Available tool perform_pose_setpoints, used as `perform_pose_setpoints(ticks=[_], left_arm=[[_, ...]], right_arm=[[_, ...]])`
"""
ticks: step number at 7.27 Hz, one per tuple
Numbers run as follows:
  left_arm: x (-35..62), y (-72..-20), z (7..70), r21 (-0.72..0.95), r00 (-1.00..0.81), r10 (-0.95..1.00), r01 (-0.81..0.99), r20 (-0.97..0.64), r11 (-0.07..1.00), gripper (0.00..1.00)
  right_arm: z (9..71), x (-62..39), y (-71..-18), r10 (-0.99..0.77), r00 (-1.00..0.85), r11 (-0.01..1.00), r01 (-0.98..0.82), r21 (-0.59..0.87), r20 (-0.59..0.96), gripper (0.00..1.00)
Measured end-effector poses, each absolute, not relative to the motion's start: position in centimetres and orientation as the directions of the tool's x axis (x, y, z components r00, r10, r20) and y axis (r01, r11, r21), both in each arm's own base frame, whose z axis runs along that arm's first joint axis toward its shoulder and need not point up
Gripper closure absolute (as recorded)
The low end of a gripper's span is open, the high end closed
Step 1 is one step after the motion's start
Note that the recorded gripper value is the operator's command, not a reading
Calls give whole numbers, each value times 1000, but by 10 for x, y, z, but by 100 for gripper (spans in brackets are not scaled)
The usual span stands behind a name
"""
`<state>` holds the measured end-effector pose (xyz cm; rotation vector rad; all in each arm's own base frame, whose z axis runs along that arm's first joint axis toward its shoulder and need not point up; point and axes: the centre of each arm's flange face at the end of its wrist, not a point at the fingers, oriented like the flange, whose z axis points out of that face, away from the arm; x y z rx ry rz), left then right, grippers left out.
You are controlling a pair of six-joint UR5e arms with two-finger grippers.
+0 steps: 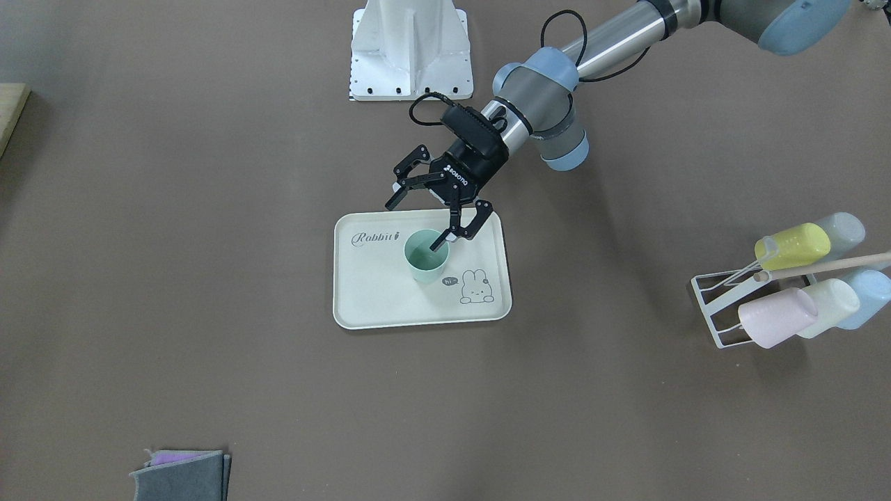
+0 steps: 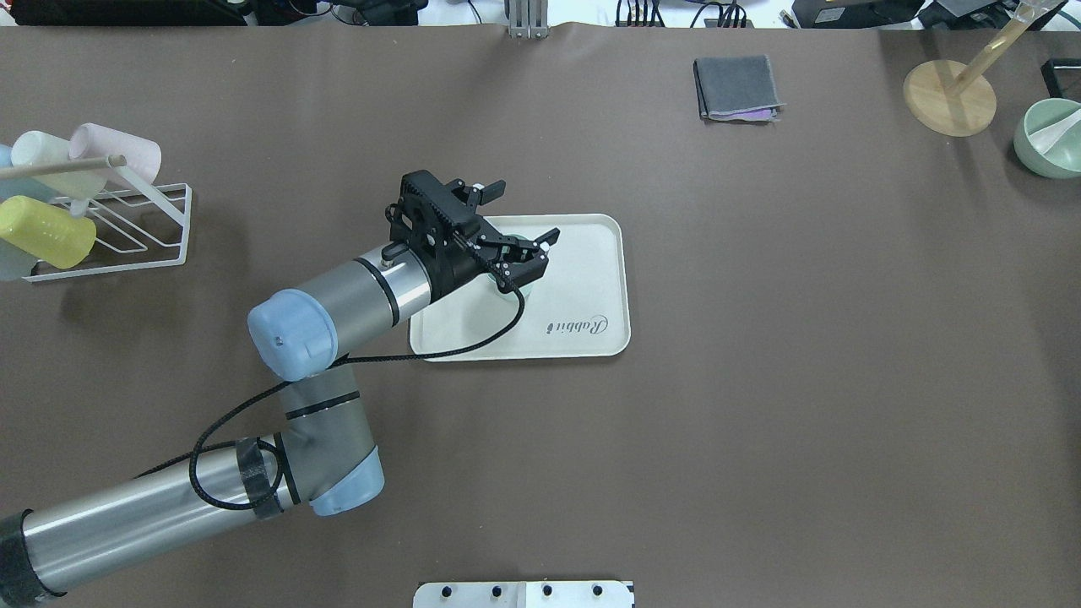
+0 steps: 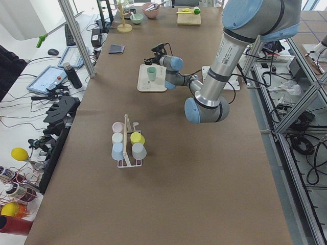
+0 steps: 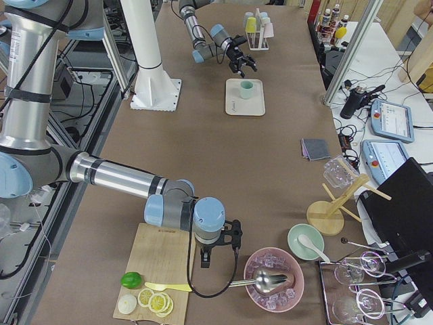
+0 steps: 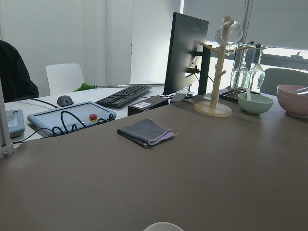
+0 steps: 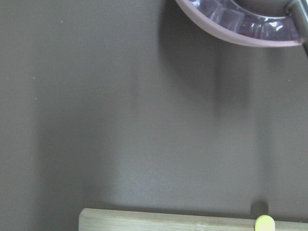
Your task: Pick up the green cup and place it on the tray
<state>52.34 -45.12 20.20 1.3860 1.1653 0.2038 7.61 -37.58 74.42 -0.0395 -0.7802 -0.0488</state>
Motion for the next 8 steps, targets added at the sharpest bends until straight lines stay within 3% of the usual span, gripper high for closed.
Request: perform_pose_setpoints(ticks=[2,4,8], left_arm=[[470,-509,177,864,539,687,409,-487,292,2],[403,-564,172,874,555,677,261,-483,410,2],[336,-547,168,716,484,624,8,-614,698,2]], right_arm=[[744,76,-376,-30,709,998,58,-16,704,0],[744,76,-376,-30,709,998,58,-16,705,0],[744,76,-377,-32,709,998,58,-14,704,0]])
